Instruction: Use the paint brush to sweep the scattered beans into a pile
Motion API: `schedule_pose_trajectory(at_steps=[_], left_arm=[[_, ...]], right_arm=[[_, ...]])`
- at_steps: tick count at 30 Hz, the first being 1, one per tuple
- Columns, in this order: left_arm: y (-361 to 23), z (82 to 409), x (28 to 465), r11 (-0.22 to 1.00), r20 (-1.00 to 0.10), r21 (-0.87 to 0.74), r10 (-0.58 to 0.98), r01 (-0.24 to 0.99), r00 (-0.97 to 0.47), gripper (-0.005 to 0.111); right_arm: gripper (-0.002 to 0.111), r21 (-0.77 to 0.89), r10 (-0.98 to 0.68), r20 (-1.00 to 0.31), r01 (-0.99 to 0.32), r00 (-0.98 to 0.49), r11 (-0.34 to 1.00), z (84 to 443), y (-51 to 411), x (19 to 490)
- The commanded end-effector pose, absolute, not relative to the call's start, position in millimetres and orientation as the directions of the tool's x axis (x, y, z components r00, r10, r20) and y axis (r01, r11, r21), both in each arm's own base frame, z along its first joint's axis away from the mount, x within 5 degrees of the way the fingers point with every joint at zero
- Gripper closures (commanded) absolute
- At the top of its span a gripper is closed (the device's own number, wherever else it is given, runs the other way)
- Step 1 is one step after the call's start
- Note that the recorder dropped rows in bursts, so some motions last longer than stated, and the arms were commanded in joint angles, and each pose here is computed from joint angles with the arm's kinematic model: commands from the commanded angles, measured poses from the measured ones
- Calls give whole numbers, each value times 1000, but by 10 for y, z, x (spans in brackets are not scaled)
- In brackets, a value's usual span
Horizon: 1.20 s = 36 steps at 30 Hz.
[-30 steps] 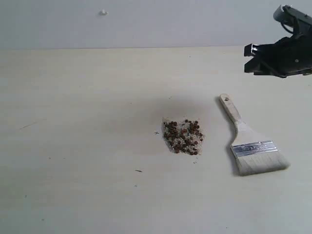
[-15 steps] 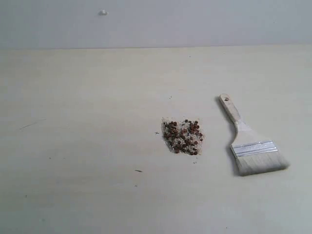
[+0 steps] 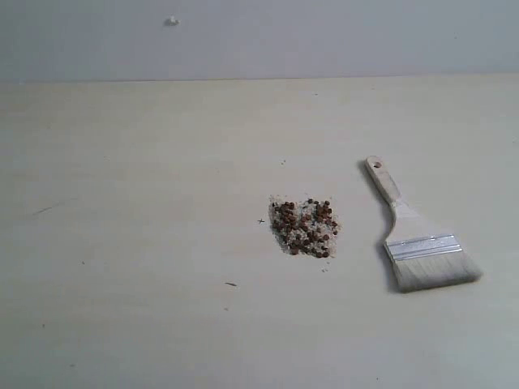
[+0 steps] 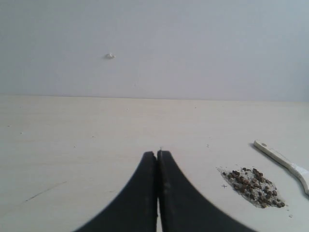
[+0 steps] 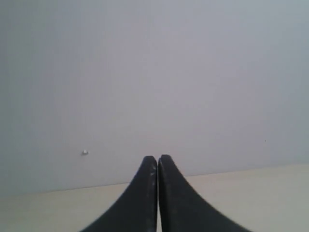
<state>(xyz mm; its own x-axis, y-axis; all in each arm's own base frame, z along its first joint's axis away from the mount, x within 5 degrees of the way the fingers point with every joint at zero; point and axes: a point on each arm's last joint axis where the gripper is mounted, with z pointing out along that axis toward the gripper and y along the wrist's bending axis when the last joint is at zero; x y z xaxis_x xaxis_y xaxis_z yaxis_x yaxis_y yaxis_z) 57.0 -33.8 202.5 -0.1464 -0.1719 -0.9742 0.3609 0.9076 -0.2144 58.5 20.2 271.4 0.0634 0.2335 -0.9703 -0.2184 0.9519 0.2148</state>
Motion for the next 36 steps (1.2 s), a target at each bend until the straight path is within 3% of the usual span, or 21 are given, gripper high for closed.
schedule_pose_trajectory(at_steps=[1, 8, 21, 30, 36], left_arm=[[-348, 2013, 566, 903, -974, -212, -165, 374, -153, 107], [-348, 2013, 566, 903, -974, -212, -165, 374, -153, 107], [-348, 2013, 566, 903, -974, -212, -165, 374, -153, 107], [-348, 2013, 566, 903, -974, -212, -165, 374, -153, 107], [-348, 2013, 566, 903, -974, -212, -165, 374, -153, 107]], right_arm=[[108, 185, 207, -975, -238, 74, 954, 2620, 224, 531], [108, 122, 140, -989, -295, 42, 948, 2578, 286, 520], [108, 159, 176, -984, -294, 31, 942, 2579, 284, 521], [108, 61, 51, -998, -329, -39, 942, 2422, 325, 526], [108, 61, 51, -998, -329, -39, 942, 2422, 325, 526]])
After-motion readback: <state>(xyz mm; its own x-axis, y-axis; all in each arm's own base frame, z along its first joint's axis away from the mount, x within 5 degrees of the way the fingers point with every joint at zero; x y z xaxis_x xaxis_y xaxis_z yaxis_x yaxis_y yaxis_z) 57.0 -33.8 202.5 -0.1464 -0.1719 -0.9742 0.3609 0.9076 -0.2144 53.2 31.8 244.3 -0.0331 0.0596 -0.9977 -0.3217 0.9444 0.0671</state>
